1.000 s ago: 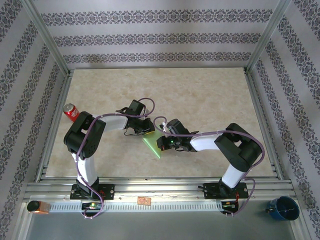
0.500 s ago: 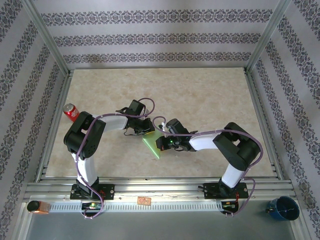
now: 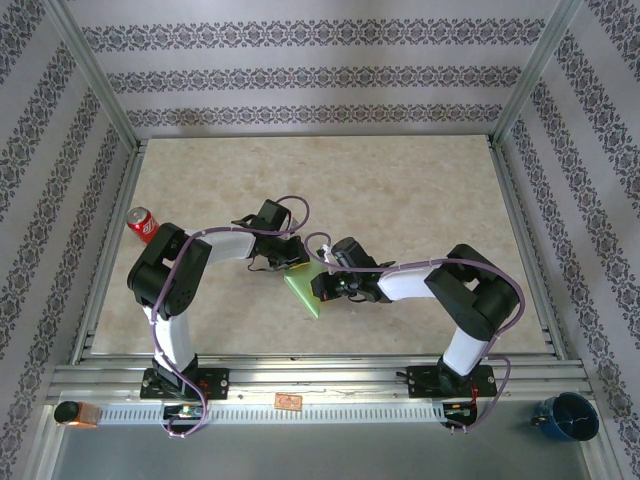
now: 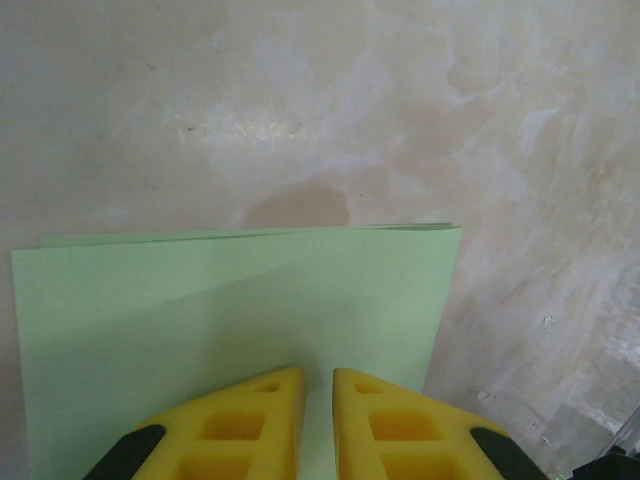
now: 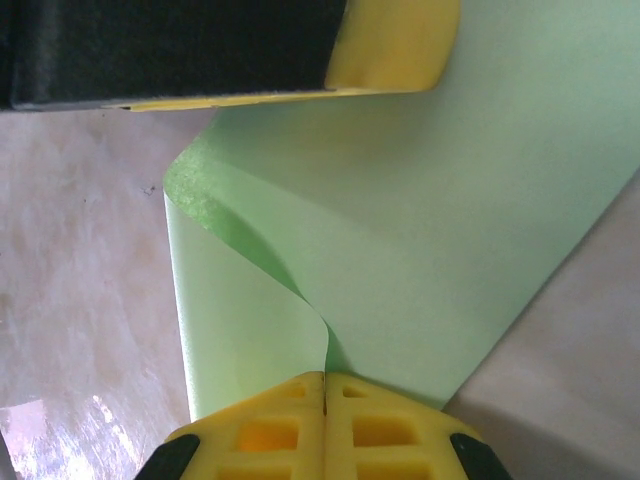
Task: Fold a paper plane with a square sheet of paper (pick it up from the middle)
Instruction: Third fold the triangle at the center of the table.
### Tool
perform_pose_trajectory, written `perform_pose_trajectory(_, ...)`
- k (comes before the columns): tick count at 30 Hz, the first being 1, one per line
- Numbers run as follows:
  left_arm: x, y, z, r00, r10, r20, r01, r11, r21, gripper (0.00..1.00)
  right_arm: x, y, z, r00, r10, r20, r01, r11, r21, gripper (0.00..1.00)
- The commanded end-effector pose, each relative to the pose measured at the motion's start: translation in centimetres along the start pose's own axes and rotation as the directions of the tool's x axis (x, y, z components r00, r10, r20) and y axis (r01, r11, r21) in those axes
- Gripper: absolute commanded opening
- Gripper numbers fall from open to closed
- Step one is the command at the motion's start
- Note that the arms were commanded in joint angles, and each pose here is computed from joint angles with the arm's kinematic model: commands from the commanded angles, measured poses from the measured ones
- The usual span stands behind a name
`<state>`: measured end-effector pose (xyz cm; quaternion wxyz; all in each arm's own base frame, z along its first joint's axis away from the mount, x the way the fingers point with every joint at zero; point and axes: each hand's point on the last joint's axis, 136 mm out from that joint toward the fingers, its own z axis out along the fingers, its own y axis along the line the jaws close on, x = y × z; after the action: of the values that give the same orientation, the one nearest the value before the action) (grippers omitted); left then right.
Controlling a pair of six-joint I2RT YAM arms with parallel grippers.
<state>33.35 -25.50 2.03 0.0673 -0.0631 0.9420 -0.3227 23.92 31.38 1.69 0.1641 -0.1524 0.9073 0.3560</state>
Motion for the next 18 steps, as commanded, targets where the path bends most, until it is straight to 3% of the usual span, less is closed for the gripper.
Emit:
perform_pose_trajectory(1, 0.8, 1.1, -0.2, 0.999, -0.037, -0.013, 0.037, 0.999, -0.028, 0.17, 0.2, -0.9, 0.5, 1.000, 0.011, -0.014, -0.011, 1.000, 0.023, 0.00)
perform_pose_trajectory(7, 0.2, 0.4, -1.0, 0.999, -0.031, 0.016, 0.031, 0.999, -0.020, 0.19, 0.6, -1.2, 0.5, 1.000, 0.014, -0.020, -0.013, 1.000, 0.028, 0.00)
perform_pose_trajectory(18, -1.2, -1.4, -5.5, 0.989, 0.003, 0.149, 0.003, 0.999, -0.039, 0.37, 1.0, -1.4, 0.5, 0.999, 0.016, -0.032, -0.015, 0.999, 0.034, 0.00)
